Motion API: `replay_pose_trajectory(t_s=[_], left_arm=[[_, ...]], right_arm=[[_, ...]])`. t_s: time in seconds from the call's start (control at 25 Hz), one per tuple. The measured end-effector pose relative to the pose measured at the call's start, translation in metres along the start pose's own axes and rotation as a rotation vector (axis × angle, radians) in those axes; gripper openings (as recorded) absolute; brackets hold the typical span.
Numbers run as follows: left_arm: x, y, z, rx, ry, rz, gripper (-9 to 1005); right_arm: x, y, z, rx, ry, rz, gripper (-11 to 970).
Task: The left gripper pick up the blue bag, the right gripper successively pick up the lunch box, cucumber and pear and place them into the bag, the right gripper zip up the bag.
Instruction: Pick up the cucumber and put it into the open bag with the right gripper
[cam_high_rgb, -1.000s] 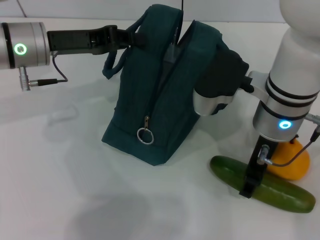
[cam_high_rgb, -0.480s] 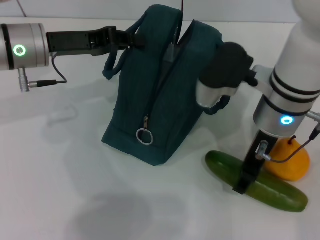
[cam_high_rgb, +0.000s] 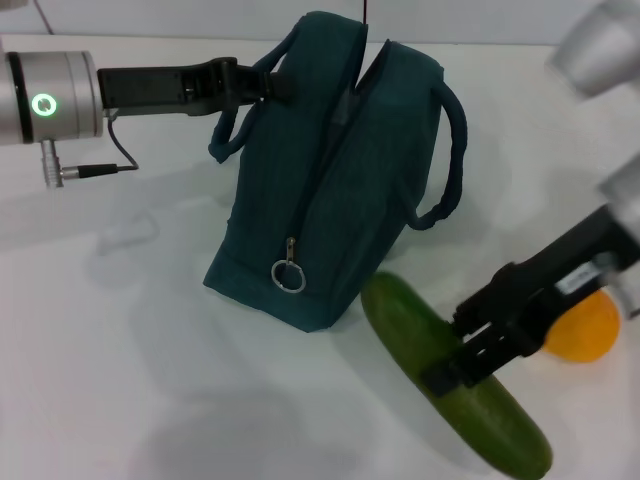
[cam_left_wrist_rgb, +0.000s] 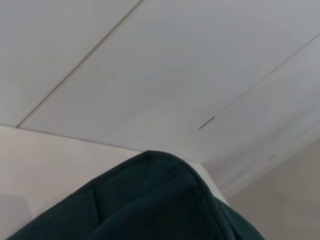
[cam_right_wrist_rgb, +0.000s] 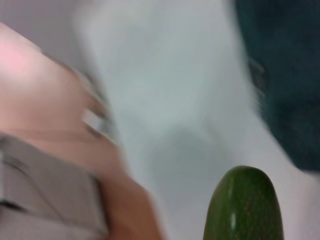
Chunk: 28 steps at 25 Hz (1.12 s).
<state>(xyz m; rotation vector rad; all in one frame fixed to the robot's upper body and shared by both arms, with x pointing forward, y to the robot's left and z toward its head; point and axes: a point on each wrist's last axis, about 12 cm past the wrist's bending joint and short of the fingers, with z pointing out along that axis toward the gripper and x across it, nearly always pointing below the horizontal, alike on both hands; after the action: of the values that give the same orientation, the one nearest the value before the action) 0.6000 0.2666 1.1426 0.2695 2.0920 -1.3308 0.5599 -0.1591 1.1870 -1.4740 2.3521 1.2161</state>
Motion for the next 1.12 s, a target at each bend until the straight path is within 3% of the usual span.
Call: replay_pose_trajectory(t_s=[0.16,0.28,0.52,0.76,0.96,1.12], left_arm=[[0.001,0.000,0.000,0.004,0.002,-0.006,45],[0.001,0.000,0.000,0.004,0.001,-0.008,45],[0.001,0.000,0.000,0.004,0.000,-0.009,45],[0.002,-0.001,0.001,0.009,0.000,-0.015,45],[0.002,-0.001,0.002,0.011,0.000,-0.023,45],[0.003,-0.001,0.003,0.014,0.001,-0.026,45]], right_arm=[[0.029,0.007,-0.033,-0.129,-0.262,-0.082,623],[0.050,0.005,-0.052,-0.148,-0.472,-0.149,623],[0.080,-0.002,-0.065,-0.133,-0.888,-0.365,623],[0.093,-0.013,-0.049,0.079,-1.234,-0.652,623],[0.085,-0.021,-0.022,0.198,-1.295,-0.806,622],[0.070,-0.026,-0.010,0.231,-1.276,-0.849,622]])
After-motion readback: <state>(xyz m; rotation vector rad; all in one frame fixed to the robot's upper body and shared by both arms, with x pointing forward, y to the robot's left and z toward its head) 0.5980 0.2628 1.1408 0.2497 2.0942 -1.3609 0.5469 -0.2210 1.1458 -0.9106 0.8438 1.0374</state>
